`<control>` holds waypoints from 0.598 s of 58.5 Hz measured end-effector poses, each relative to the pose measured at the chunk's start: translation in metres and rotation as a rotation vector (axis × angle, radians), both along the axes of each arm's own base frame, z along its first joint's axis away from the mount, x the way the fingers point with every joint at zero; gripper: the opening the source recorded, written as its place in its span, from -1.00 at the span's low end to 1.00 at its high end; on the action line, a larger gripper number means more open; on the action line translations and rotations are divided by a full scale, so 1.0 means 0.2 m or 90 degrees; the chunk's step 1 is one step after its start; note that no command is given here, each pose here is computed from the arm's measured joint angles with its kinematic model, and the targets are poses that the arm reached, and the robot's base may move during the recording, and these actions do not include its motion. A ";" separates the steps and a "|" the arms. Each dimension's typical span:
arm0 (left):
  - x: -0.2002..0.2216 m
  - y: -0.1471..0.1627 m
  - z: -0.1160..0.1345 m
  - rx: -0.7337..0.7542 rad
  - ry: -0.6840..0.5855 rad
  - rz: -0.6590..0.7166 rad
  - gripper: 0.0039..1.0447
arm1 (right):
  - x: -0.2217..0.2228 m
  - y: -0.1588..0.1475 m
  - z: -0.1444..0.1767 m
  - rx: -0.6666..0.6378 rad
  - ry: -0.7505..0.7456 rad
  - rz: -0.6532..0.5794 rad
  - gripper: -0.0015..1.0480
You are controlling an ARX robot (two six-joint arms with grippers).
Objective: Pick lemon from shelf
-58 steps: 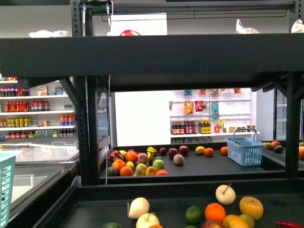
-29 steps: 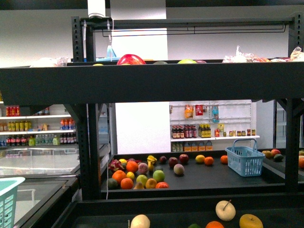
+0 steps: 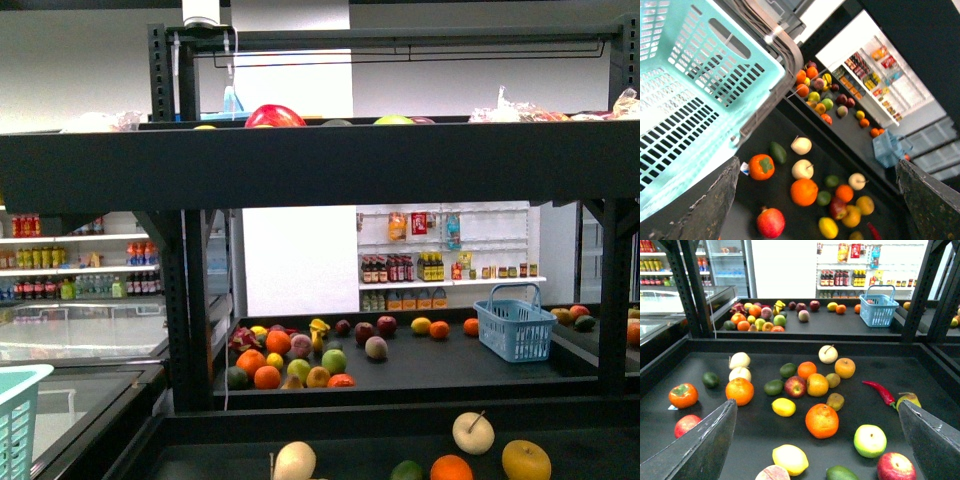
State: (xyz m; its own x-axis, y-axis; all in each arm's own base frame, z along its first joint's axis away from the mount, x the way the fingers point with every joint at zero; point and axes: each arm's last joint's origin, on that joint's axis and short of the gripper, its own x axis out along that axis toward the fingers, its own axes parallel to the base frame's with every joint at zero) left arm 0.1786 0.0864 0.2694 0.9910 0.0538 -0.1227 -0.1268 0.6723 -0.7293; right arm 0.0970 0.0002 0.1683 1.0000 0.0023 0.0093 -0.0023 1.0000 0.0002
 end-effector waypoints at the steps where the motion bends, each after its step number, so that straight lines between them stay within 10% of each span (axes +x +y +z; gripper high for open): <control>1: 0.02 0.03 0.01 -0.024 0.001 0.012 0.85 | 0.00 0.00 0.00 0.000 0.000 0.000 0.86; 35: 0.57 0.46 -0.02 -0.323 0.027 0.100 0.85 | 0.00 0.00 0.00 0.000 0.000 0.000 0.86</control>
